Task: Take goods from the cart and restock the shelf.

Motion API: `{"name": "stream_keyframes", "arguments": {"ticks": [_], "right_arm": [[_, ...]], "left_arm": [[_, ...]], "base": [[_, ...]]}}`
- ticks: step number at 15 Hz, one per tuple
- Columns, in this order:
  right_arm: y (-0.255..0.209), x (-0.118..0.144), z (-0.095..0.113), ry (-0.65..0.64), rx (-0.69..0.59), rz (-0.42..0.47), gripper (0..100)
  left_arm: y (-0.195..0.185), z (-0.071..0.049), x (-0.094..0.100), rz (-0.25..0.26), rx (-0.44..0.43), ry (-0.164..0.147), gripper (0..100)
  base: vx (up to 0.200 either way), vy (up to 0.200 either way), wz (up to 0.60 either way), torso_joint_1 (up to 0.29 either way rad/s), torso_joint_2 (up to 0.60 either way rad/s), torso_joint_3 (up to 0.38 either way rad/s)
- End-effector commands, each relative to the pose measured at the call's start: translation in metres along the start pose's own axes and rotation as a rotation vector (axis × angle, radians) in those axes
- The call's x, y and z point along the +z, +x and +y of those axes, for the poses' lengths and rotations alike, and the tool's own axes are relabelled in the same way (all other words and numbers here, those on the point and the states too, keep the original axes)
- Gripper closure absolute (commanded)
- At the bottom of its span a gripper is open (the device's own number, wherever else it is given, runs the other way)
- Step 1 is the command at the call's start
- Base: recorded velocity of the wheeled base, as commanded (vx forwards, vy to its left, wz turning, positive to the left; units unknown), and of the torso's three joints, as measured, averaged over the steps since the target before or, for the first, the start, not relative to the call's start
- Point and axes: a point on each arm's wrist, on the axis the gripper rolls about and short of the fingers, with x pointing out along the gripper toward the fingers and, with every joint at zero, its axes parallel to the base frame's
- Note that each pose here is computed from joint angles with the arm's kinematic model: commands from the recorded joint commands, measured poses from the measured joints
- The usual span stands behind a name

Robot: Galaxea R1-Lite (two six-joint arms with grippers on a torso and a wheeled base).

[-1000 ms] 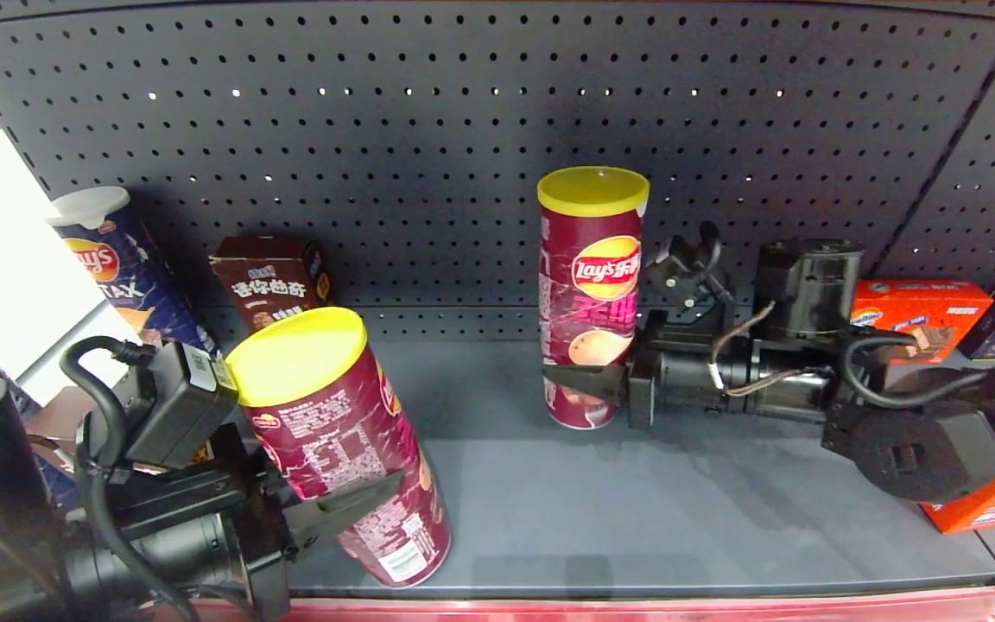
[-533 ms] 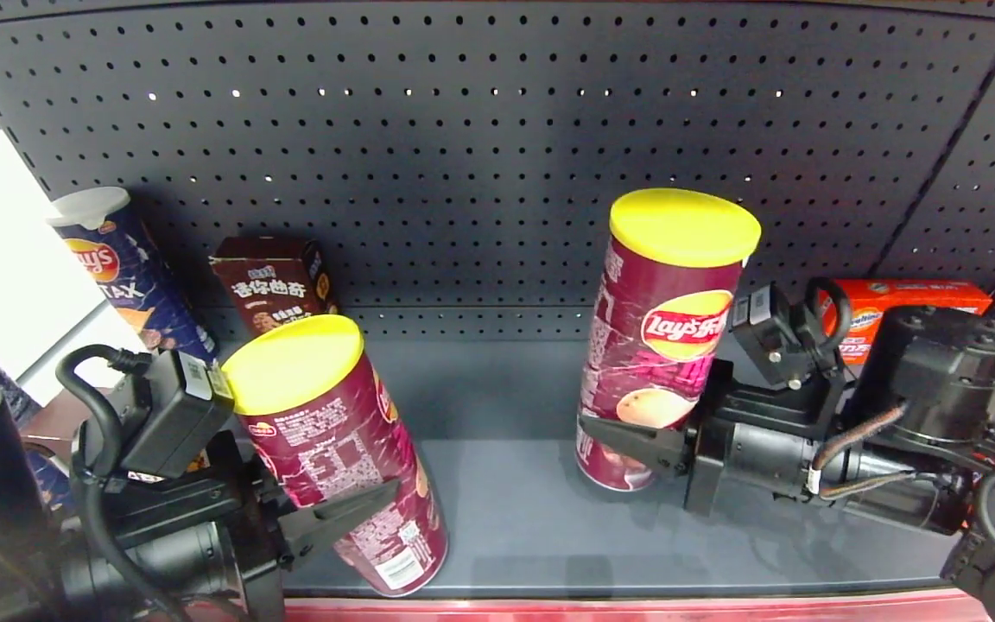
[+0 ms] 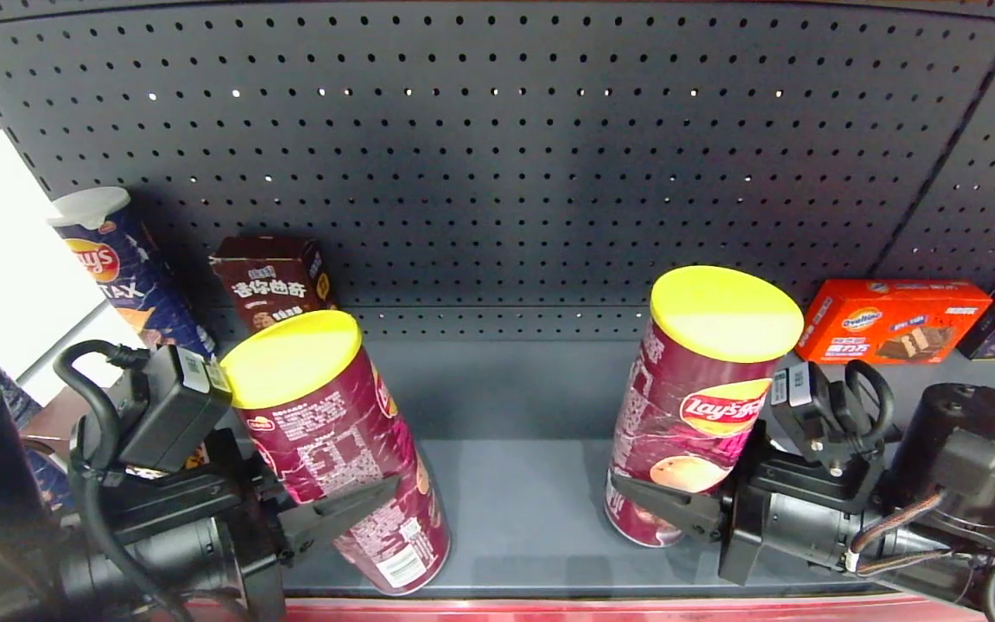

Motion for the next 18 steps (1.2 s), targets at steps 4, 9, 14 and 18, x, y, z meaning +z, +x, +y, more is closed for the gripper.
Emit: {"name": "stream_keyframes", "arguments": {"ticks": [4, 9, 14, 18], "right_arm": [[0.009, -0.018, -0.003, 0.024, 0.003, 0.046, 100], [0.013, -0.019, -0.005, 0.027, 0.006, 0.048, 100], [0.023, -0.024, -0.007, 0.030, 0.016, 0.057, 100], [0.027, -0.028, -0.006, 0.027, 0.024, 0.055, 100]], "left_arm": [[-0.001, 0.000, -0.001, 0.003, 0.001, -0.001, 100], [0.000, 0.000, -0.002, 0.005, -0.001, -0.002, 100], [-0.001, 0.000, -0.002, 0.006, -0.001, -0.002, 100], [-0.001, 0.000, -0.002, 0.006, -0.001, -0.002, 100]], "base": [[0.000, 0.000, 0.00, 0.000, 0.00, 0.000], [0.000, 0.000, 0.00, 0.000, 0.00, 0.000], [0.000, 0.000, 0.00, 0.000, 0.00, 0.000], [0.000, 0.000, 0.00, 0.000, 0.00, 0.000]]}}
